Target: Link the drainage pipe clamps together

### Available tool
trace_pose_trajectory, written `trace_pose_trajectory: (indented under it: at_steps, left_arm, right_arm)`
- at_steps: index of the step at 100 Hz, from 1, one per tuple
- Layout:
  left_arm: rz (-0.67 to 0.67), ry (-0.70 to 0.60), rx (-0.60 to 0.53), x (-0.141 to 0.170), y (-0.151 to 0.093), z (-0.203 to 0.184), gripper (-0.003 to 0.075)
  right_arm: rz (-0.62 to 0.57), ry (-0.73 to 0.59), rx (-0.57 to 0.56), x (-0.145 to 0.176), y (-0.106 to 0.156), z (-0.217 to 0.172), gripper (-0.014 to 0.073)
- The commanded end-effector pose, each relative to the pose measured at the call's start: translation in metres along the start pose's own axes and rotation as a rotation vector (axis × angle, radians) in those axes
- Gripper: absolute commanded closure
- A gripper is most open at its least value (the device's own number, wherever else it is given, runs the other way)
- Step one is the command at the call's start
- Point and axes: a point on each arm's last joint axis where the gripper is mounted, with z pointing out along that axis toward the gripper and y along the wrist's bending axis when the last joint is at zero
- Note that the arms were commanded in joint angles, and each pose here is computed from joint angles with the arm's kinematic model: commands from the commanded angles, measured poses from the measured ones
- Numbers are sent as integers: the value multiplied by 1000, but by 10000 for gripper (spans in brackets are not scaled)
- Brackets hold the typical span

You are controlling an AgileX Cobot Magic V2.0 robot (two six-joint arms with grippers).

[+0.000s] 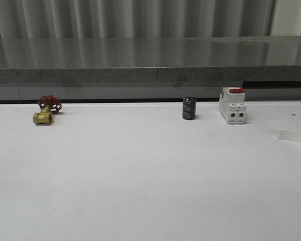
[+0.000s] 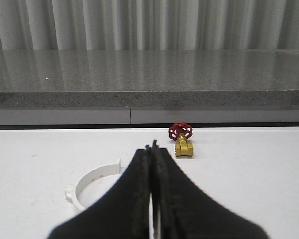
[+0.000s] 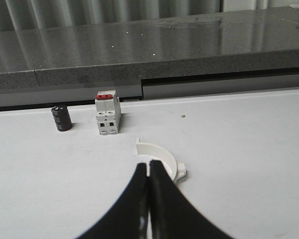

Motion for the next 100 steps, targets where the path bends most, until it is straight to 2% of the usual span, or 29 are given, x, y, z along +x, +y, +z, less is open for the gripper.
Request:
trace_pose_trajectory:
  at_steps: [1,37,62,71,100]
  left_arm:
    - [-9,-78,6,2,0,-1,740]
    - [-14,-92,7,-2,0,-2,740]
    - [-97,-97,14,-36,-2,-4,740]
    - [-97,-44,13,-55,-4,-3,740]
    - [-81,265,-1,-115,-8,13,740]
  right_arm:
    - [-1,-112,-15,-13,2,-3,662]
    - [-1,-112,-15,-13,2,-3,662]
    - [-1,-112,-15,-13,2,-3,662]
    - [-1,-112,-15,-13,2,-3,662]
    - [-1,-112,-15,-13,2,-3,662]
